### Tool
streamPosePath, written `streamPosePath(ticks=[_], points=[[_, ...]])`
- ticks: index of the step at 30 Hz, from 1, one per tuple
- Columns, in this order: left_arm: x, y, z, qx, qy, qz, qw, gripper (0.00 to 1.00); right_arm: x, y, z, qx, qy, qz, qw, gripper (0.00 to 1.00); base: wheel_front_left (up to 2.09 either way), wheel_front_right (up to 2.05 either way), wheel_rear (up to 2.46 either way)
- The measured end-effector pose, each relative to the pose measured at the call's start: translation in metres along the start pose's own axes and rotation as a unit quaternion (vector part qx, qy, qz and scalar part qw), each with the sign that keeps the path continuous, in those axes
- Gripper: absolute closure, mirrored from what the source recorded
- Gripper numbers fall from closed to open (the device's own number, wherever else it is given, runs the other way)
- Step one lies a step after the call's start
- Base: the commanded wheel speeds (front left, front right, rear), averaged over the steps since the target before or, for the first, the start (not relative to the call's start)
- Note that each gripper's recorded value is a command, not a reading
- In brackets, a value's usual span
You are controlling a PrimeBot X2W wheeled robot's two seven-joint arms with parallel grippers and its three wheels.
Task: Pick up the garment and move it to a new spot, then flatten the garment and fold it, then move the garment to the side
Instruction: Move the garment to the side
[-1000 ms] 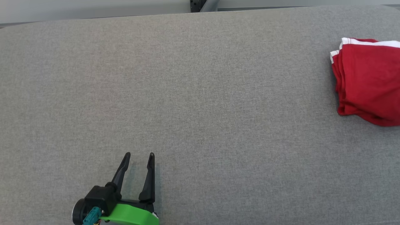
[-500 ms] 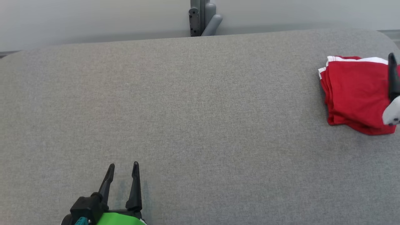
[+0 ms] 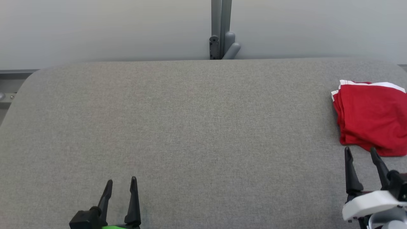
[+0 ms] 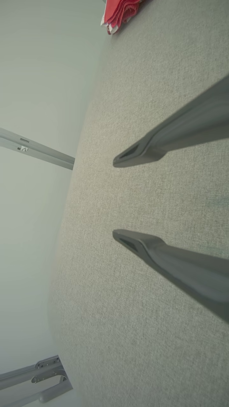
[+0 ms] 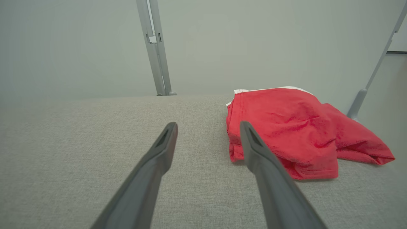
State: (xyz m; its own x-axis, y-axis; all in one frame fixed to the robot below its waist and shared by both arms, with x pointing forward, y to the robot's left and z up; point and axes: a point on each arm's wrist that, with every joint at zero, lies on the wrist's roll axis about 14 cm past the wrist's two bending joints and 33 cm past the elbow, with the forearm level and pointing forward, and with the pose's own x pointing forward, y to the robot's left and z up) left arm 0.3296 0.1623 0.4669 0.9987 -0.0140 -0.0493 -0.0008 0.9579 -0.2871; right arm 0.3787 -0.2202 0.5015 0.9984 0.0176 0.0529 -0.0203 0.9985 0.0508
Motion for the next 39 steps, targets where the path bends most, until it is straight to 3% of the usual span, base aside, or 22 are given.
streamPosePath(ticks=[5, 16, 39], points=[[-0.009, 0.001, -0.003, 0.000, 0.003, -0.006, 1.000, 0.00, -0.021, 0.007, -0.003, -0.011, 0.002, -0.014, 1.000, 0.00, 0.00, 0.00, 0.00], [-0.012, 0.002, -0.014, 0.001, 0.022, -0.013, 1.000, 0.00, -0.038, -0.015, 0.010, -0.062, -0.012, -0.049, 0.997, 0.00, 0.00, 0.00, 0.00], [-0.016, 0.005, -0.018, -0.001, 0.027, -0.007, 1.000, 0.00, -0.038, -0.007, 0.007, -0.060, -0.008, -0.041, 0.997, 0.00, 0.00, 0.00, 0.00]])
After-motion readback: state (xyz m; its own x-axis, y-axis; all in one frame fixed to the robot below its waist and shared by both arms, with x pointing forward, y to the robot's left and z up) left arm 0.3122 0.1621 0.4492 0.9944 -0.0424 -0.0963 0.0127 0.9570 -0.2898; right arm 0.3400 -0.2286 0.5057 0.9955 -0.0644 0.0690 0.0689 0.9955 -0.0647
